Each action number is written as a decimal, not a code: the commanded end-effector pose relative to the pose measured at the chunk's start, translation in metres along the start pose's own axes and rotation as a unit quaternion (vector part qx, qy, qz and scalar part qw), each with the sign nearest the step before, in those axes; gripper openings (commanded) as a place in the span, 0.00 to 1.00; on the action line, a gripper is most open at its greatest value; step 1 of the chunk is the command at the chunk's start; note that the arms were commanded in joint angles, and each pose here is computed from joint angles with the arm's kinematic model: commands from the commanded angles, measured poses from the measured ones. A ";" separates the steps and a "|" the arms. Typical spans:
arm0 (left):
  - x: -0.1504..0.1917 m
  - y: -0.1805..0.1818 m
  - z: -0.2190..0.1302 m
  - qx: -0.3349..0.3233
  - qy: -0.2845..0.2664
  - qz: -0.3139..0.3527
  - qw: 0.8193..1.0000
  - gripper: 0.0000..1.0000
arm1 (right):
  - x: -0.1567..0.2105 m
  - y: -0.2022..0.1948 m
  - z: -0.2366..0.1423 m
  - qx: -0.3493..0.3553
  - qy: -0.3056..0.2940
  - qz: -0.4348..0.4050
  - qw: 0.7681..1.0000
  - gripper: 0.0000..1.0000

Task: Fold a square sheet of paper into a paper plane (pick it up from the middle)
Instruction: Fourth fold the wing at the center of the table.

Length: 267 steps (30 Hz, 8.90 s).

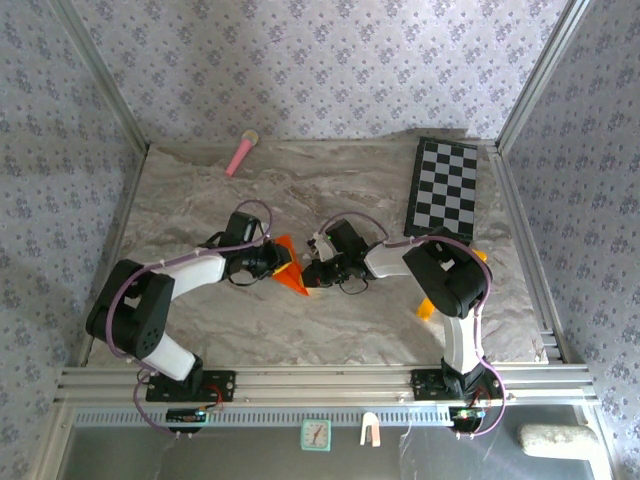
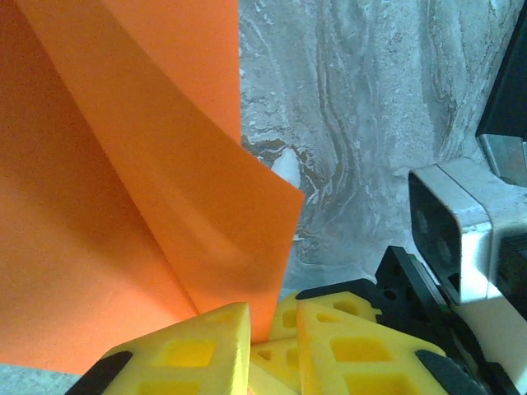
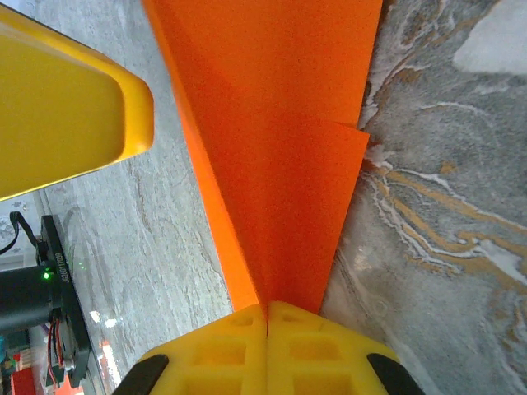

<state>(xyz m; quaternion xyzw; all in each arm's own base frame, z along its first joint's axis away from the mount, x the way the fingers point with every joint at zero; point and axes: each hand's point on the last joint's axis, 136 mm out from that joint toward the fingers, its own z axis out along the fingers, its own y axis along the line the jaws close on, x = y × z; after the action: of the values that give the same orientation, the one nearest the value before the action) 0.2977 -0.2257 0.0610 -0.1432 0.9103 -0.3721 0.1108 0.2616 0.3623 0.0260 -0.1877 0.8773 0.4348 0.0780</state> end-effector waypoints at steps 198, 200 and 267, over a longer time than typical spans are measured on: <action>-0.043 0.013 0.035 0.011 0.025 0.014 1.000 0.19 | -0.015 -0.009 -0.008 0.136 0.023 0.023 0.990 0.22; -0.043 0.012 0.035 0.011 0.024 0.016 1.000 0.19 | -0.014 -0.011 -0.007 0.136 0.025 0.025 0.990 0.19; -0.047 -0.010 0.019 0.038 0.004 0.027 0.999 0.24 | -0.013 -0.029 -0.005 0.164 0.028 0.055 0.984 0.07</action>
<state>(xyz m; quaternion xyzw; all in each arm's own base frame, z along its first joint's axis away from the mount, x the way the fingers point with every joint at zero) 0.3446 -0.2246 0.0383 -0.1229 0.9079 -0.3880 0.1006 0.2869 0.3568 0.0258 -0.1566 0.9354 0.3073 0.0777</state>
